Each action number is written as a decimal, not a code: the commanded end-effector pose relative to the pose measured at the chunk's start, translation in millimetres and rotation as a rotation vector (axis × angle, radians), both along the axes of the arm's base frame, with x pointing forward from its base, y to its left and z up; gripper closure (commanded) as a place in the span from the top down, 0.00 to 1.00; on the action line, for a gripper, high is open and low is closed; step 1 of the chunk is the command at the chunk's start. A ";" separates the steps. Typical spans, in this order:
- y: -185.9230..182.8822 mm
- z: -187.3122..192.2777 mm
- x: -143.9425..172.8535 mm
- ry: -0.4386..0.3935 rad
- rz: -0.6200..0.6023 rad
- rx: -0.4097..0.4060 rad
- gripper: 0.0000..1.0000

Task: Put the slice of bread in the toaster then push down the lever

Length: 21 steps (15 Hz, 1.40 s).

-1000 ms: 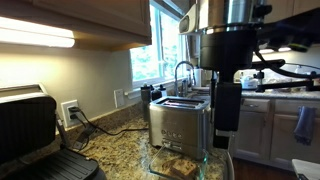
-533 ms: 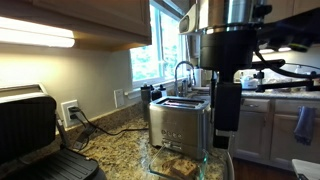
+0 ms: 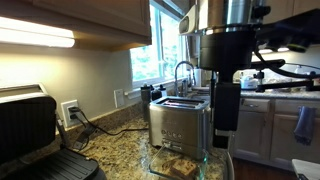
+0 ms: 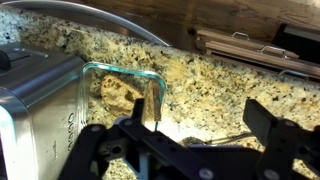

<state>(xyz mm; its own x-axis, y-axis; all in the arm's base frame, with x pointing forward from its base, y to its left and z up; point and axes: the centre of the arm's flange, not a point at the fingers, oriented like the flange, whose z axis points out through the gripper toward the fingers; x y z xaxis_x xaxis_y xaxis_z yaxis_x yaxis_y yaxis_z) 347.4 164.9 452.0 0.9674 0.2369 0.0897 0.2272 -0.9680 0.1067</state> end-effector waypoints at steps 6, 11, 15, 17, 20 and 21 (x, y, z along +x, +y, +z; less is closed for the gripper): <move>2.4 -3.9 7.9 0.037 -0.023 0.002 1.00; 1.7 -8.1 7.8 0.026 -0.029 0.001 1.00; 1.8 -8.1 8.0 0.026 -0.029 0.001 1.00; 1.8 -8.1 8.0 0.026 -0.029 0.001 1.00; 1.8 -8.1 8.0 0.026 -0.029 0.001 1.00; 1.8 -8.1 8.0 0.026 -0.029 0.001 1.00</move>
<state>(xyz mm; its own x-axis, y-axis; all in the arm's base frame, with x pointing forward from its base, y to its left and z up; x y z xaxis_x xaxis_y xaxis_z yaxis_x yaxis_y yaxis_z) 355.4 166.8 443.9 0.9757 0.2091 0.0647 0.2022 -0.9742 0.1003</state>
